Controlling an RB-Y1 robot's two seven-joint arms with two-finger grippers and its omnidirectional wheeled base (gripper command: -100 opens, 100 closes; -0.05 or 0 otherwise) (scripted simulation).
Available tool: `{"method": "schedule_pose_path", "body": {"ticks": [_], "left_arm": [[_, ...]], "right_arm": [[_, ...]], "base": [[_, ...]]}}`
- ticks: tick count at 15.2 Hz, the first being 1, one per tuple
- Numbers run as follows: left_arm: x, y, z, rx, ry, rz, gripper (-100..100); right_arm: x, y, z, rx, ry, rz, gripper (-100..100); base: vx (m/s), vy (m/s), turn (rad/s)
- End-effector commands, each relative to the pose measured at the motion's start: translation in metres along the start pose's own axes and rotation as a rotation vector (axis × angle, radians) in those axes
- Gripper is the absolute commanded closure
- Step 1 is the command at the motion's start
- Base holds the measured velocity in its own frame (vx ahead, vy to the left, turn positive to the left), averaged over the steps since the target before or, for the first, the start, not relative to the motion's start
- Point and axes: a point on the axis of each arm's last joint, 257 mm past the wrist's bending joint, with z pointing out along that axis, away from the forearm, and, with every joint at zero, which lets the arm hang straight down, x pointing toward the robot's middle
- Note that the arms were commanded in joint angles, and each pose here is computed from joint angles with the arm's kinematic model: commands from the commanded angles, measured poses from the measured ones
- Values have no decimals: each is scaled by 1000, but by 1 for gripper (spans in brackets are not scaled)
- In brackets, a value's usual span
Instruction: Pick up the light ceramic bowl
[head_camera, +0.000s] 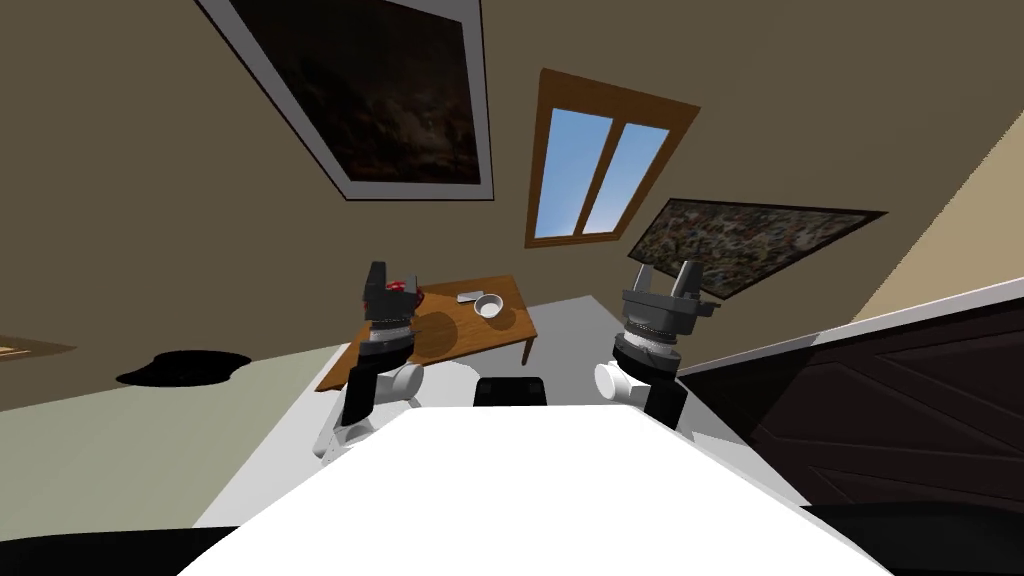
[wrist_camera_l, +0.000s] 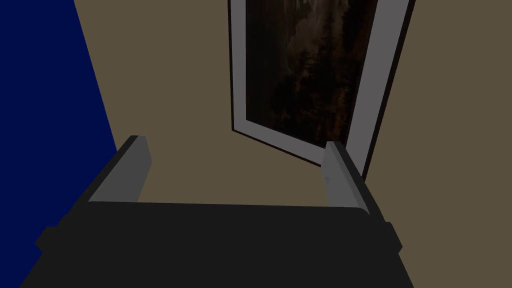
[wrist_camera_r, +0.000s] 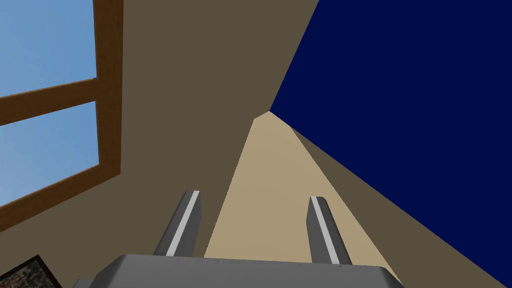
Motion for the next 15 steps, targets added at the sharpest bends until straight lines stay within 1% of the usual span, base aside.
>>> {"method": "schedule_pose_path", "body": {"ticks": [1,2,3,4,5,6,7,8,9,11,12,13,14,15], "left_arm": [[-7,10,2,-32,-1,16,-100],[-15,21,4,-63,-7,35,-100],[-15,23,3,-71,-7,34,-100],[-24,33,5,-103,-16,52,-100],[-24,36,4,-114,-16,52,-100],[-35,45,5,-143,-29,69,-100],[-35,50,4,-160,-30,69,-100],[-35,50,4,-160,-30,69,-100],[-47,60,4,-191,-46,85,-100],[-47,64,3,-209,-46,85,-100],[-60,76,2,-246,-65,99,-100],[-60,79,1,-261,-65,99,-100],[-60,79,1,-261,-65,99,-100],[-74,91,-1,-301,-87,112,-100]], "right_arm": [[0,0,0,0,0,0,0],[0,0,0,0,0,0,0],[0,0,0,0,0,0,0],[0,0,0,0,0,0,0],[0,0,0,0,0,0,0],[0,0,0,0,0,0,0],[0,0,0,0,0,0,0],[0,0,0,0,0,0,0],[0,0,0,0,0,0,0],[0,0,0,0,0,0,0],[0,0,0,0,0,0,0],[0,0,0,0,0,0,0],[0,0,0,0,0,0,0],[0,0,0,0,0,0,0]], "base": [[-16,12,-181],[-20,9,-254],[-21,12,-207],[-19,12,-244],[-18,14,-198],[-19,11,-285],[-18,13,-249],[-14,11,-57],[-16,3,-186],[-13,6,-150],[-11,2,-224],[-14,6,-249],[-11,9,-85],[-12,4,-198]]}}
